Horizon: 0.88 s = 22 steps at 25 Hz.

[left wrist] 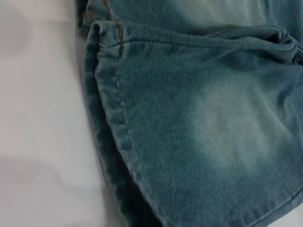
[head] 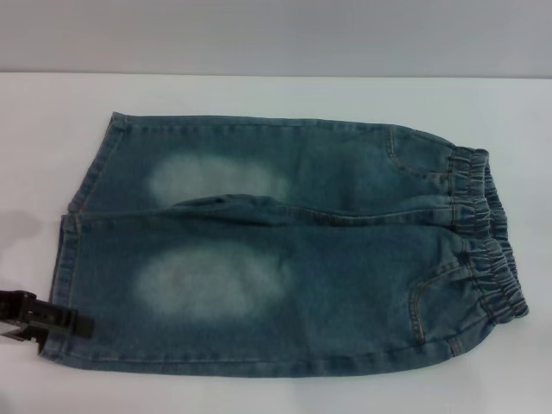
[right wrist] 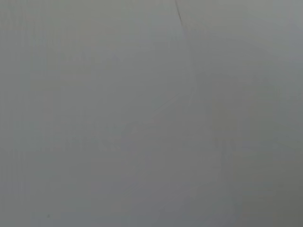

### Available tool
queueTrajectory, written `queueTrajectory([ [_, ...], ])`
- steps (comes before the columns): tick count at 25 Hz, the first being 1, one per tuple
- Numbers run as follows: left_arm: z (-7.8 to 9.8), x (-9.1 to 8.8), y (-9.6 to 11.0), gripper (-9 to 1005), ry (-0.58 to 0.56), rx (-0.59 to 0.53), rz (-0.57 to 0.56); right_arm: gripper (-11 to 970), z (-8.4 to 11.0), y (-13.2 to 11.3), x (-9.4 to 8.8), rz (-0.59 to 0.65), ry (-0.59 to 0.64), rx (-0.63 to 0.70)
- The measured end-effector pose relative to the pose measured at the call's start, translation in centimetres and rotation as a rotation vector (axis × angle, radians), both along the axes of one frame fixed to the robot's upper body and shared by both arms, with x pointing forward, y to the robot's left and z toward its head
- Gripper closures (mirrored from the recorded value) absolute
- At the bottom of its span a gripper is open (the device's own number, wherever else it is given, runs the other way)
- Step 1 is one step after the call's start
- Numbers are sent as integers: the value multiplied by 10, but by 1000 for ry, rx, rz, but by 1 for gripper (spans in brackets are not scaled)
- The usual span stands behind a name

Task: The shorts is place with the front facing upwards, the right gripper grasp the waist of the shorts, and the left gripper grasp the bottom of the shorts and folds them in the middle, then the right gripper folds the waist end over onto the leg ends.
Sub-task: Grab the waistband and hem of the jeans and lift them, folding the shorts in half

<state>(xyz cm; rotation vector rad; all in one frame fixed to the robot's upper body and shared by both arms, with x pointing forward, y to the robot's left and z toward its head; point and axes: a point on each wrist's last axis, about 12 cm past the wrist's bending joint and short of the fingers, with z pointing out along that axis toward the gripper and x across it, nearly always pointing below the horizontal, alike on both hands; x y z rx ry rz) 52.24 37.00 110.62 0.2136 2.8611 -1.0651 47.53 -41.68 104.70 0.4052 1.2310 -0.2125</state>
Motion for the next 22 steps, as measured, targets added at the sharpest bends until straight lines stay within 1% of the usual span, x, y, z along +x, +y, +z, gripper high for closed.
queueTrajectory([
  [8, -3, -3, 0, 222, 11, 5, -2, 444, 0, 1, 0, 2, -1, 3],
  [17, -5, -7, 6, 225, 22, 35, -14, 444, -1, 2, -1, 3, -2, 7],
  [22, -7, -8, 2, 226, 30, 36, -40, 444, -2, 3, -1, 7, 0, 6],
])
